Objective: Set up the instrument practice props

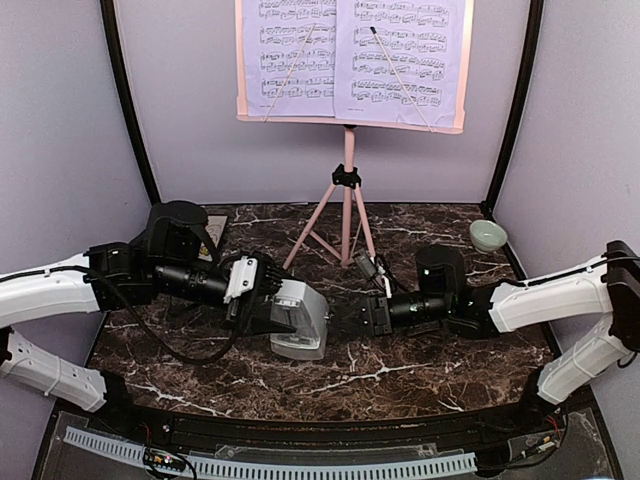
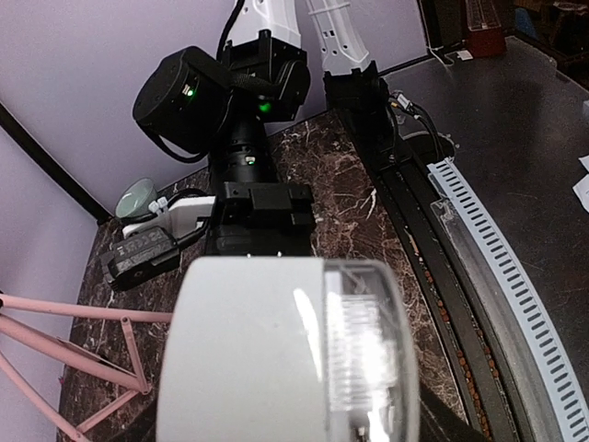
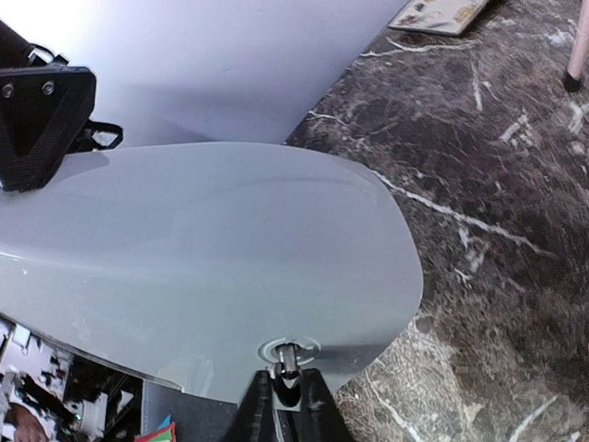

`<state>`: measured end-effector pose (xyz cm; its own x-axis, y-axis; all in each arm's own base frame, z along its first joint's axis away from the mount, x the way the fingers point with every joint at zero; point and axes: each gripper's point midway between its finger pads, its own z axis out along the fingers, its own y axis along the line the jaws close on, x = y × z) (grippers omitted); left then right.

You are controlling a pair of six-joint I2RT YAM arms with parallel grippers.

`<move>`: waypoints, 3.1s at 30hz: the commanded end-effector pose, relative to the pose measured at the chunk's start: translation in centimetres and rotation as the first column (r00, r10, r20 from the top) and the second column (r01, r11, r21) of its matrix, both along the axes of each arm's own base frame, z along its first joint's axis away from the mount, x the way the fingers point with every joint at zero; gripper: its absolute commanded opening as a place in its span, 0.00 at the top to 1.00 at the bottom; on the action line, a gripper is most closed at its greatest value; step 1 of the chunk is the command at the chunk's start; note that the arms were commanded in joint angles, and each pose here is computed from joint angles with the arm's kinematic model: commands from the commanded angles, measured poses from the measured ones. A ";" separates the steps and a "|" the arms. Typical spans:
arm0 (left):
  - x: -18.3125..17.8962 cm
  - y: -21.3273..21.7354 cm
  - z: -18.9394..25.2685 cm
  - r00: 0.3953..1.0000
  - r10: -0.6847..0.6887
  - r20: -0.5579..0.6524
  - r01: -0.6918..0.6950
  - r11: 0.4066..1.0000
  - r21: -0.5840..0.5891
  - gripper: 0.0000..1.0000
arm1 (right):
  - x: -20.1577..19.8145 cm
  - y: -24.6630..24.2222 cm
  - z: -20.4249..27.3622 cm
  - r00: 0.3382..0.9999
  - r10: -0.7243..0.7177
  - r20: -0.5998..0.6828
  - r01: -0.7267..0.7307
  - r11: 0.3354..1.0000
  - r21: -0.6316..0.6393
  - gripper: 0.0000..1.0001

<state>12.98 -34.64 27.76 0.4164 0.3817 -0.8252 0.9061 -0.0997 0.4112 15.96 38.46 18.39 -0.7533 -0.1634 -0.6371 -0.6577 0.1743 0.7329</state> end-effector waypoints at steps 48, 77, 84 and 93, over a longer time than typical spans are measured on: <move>8.1 -5.3 -7.8 0.968 0.025 -0.249 -0.059 0.990 -0.131 0.04 | 2.9 -7.6 1.4 0.915 -0.174 0.363 0.257 0.946 -0.195 0.08; 16.4 1.1 -23.3 0.540 0.732 -0.415 -0.732 0.652 0.198 0.01 | 3.6 -8.9 1.2 0.904 -0.246 0.349 0.336 0.915 -0.223 0.05; 20.4 1.8 -18.8 0.560 0.691 -0.456 -0.750 0.657 0.075 0.01 | 4.1 -8.3 1.2 0.905 -0.244 0.349 0.334 0.915 -0.226 0.05; 12.2 0.6 -8.1 0.771 0.375 -0.515 -0.518 0.840 -0.163 0.03 | 6.9 -7.1 4.7 0.888 -0.361 0.285 0.421 0.888 -0.186 0.07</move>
<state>28.40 -32.91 14.79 -0.2470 0.2234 -0.9429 0.8374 0.5388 -0.0918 20.47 30.62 19.44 -0.6072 -0.1736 -0.7754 -0.7005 0.5776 0.4192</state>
